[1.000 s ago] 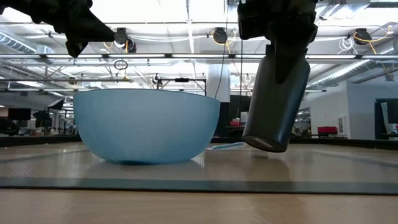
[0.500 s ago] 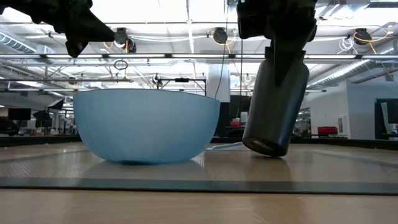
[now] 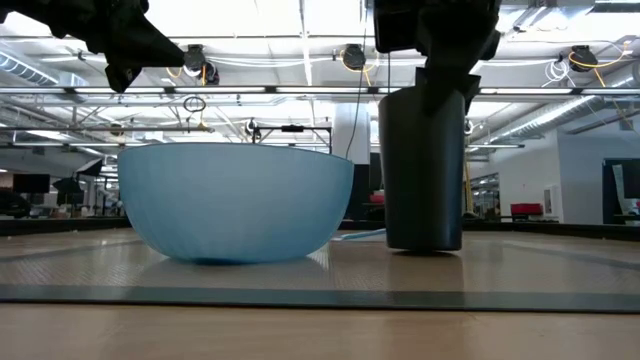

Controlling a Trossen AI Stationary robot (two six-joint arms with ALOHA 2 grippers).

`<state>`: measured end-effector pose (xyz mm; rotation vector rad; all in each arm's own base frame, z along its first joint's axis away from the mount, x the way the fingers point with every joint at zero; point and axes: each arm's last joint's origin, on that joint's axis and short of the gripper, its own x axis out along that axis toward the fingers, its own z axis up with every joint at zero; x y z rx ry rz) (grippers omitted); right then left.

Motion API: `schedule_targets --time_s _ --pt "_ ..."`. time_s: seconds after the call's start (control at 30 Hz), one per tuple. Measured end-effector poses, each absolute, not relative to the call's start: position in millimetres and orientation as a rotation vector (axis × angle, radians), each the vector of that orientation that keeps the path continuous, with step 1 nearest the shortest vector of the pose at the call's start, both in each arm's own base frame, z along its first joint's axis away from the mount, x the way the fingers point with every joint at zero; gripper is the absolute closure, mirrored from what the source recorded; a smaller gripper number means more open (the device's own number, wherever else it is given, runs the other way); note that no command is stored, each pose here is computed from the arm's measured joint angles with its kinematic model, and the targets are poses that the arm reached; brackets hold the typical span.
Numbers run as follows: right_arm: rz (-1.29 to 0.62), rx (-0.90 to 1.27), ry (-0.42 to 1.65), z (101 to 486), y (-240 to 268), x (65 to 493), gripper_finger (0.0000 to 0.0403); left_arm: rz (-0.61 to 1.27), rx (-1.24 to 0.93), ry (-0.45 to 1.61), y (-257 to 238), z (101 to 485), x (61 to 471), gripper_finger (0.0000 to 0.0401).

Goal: Pick & Place Utensil
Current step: Put the black cup on the transparent mat to the right of the blue bowl

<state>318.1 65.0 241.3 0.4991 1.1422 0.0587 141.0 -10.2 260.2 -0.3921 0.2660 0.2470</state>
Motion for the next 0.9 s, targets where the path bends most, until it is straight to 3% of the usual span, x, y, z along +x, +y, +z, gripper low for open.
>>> schedule_targets --time_s 0.9 --pt "0.088 0.548 1.066 259 64 314 0.0291 0.251 -0.385 0.274 -10 259 141 0.0352"
